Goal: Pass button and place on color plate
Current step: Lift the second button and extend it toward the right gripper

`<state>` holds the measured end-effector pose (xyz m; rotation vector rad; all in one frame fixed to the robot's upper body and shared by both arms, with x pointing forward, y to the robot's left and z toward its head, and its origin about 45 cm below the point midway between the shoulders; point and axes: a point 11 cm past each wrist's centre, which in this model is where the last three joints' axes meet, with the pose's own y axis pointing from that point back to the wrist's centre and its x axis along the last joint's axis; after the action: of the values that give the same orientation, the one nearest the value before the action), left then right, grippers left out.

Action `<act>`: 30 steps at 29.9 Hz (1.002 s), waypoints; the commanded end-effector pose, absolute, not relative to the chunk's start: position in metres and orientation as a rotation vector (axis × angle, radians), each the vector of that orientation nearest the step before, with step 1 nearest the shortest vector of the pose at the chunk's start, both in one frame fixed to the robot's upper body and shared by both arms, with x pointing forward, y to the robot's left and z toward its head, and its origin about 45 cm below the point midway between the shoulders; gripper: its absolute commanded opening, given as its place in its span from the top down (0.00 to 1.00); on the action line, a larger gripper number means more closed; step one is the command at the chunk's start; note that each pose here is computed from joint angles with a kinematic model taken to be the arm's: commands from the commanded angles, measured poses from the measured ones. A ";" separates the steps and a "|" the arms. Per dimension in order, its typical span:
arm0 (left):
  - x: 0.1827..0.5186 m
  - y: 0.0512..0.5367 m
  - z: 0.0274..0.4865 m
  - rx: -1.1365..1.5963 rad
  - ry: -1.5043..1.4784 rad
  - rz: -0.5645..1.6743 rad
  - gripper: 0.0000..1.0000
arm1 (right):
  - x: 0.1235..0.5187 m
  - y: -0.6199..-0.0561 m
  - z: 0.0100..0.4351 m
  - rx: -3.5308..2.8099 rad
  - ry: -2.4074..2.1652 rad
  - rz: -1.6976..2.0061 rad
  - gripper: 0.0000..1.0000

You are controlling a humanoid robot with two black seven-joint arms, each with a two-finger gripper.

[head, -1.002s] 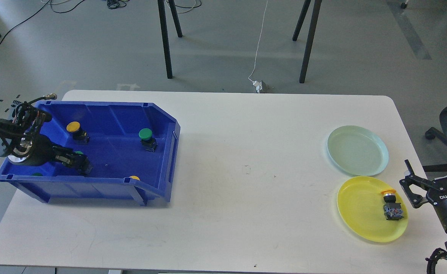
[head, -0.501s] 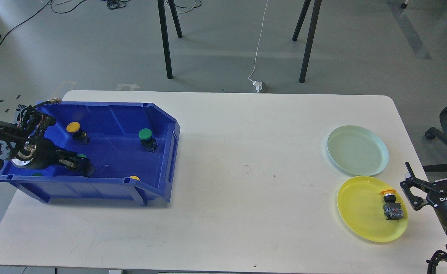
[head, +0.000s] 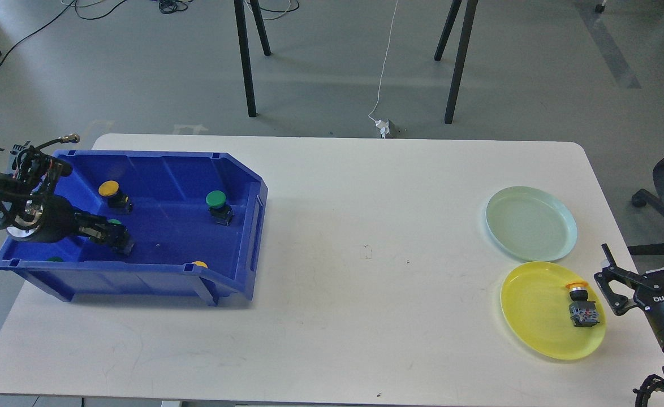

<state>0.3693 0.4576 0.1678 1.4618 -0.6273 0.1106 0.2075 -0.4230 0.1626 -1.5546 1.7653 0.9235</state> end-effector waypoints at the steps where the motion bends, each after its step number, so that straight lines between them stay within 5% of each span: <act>1: 0.372 0.457 0.173 1.458 -0.634 0.119 0.89 | 0.208 -0.423 0.163 -1.556 1.763 0.923 0.00; 9: 0.377 0.421 0.264 1.234 -0.664 0.238 0.89 | 0.210 -0.426 0.162 -1.572 1.784 0.907 0.00; 17: 0.381 0.313 0.357 0.595 -0.631 0.426 0.89 | 0.230 -0.416 0.173 -1.855 1.812 0.772 0.00; 24: 0.388 0.193 0.341 0.204 -0.409 0.331 0.89 | 0.270 -0.385 0.204 -2.204 1.743 0.463 0.00; 30: 0.403 0.159 0.284 0.105 -0.244 0.396 0.90 | 0.318 -0.333 0.246 -2.366 1.511 0.334 0.00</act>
<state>0.3985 0.1684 0.3107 0.1330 -0.3170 0.3595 0.2981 -0.3627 0.2311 -2.2748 1.6284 0.3724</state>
